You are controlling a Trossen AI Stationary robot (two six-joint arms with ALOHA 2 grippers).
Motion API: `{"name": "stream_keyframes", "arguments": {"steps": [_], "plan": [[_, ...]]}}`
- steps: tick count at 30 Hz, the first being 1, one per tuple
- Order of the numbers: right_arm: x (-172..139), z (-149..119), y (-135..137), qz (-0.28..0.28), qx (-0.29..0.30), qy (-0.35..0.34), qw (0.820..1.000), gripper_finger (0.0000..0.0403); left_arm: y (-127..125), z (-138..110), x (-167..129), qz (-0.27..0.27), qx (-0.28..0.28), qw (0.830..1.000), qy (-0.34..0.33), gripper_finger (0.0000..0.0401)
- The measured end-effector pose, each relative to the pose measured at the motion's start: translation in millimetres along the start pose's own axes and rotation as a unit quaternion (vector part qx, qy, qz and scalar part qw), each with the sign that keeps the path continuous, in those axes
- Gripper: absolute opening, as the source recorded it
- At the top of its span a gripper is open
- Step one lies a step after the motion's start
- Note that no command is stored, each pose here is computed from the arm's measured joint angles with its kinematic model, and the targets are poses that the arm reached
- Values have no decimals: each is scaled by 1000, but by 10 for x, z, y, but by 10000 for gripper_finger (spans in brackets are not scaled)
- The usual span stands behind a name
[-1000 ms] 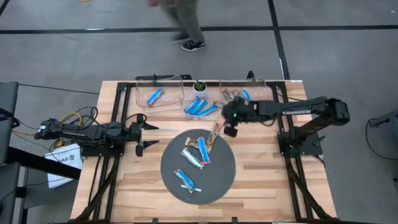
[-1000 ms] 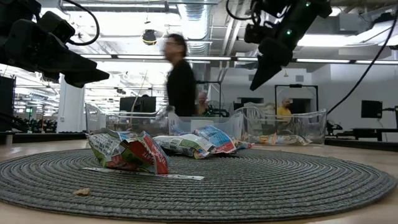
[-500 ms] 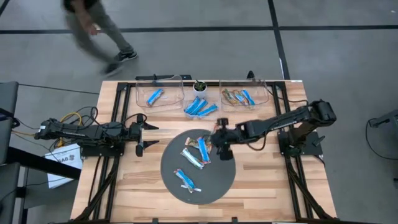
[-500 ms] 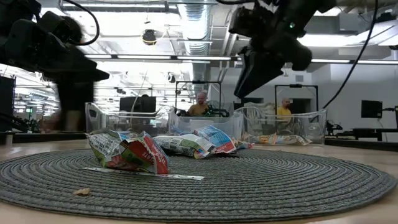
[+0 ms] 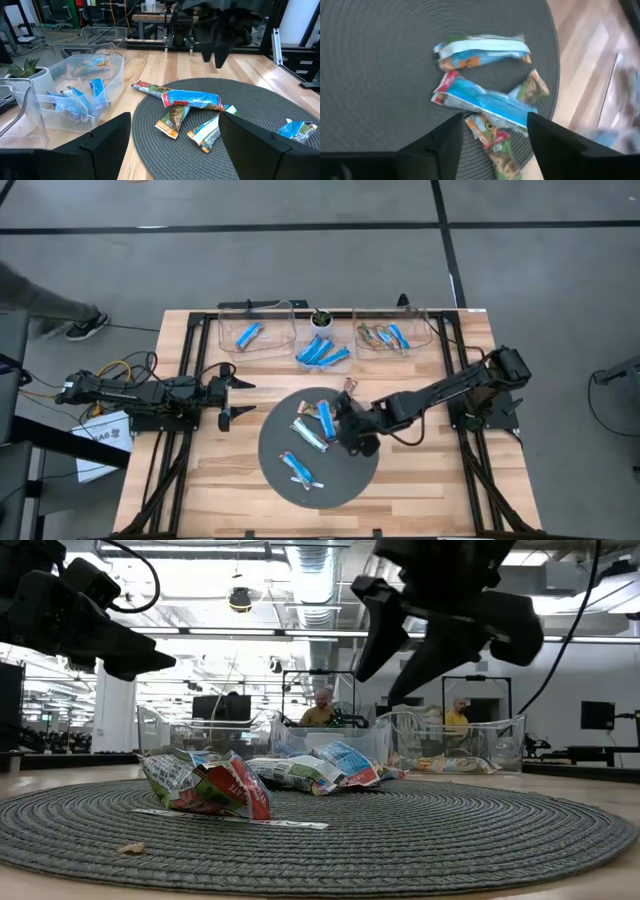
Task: Pick and place Granola Bars by type
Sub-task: Put the yellow granola bar into the right transparent bin
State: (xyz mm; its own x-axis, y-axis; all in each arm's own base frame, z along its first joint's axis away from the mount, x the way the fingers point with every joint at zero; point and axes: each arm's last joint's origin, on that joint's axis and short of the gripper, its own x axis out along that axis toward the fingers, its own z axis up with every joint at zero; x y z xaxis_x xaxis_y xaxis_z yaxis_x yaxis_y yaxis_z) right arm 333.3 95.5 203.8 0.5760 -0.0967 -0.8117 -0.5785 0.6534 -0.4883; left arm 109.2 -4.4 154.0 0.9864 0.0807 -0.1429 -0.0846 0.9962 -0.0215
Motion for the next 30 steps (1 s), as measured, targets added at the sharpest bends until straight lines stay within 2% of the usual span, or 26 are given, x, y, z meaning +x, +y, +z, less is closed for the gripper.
{"name": "stream_keyframes", "arguments": {"steps": [4, 9, 13, 16, 23, 26, 30], "plan": [[-24, 41, 79, 6, -71, -2, 997, 223, 0, -1, 0, 0, 0, 1000, 0, 294], [-49, 70, 172, 18, -152, 1, 988, 221, 0, -1, 0, 0, 0, 1000, 0, 294], [-19, 130, 249, 16, -172, -10, 985, 214, 0, -1, 0, 0, 0, 1000, 0, 294], [-28, 187, 222, 0, -113, -32, 993, 210, 0, -1, 0, 0, 0, 1000, 0, 294], [142, 249, 131, -3, 40, 0, 999, 205, 0, -1, 0, 0, 0, 1000, 0, 294], [219, 332, 46, -1, 128, 10, 992, 205, 0, 0, 0, 0, 0, 1000, 0, 294], [281, 456, -106, -2, 258, 21, 966, 205, 0, 0, 0, 0, 0, 1000, 0, 294]]}}
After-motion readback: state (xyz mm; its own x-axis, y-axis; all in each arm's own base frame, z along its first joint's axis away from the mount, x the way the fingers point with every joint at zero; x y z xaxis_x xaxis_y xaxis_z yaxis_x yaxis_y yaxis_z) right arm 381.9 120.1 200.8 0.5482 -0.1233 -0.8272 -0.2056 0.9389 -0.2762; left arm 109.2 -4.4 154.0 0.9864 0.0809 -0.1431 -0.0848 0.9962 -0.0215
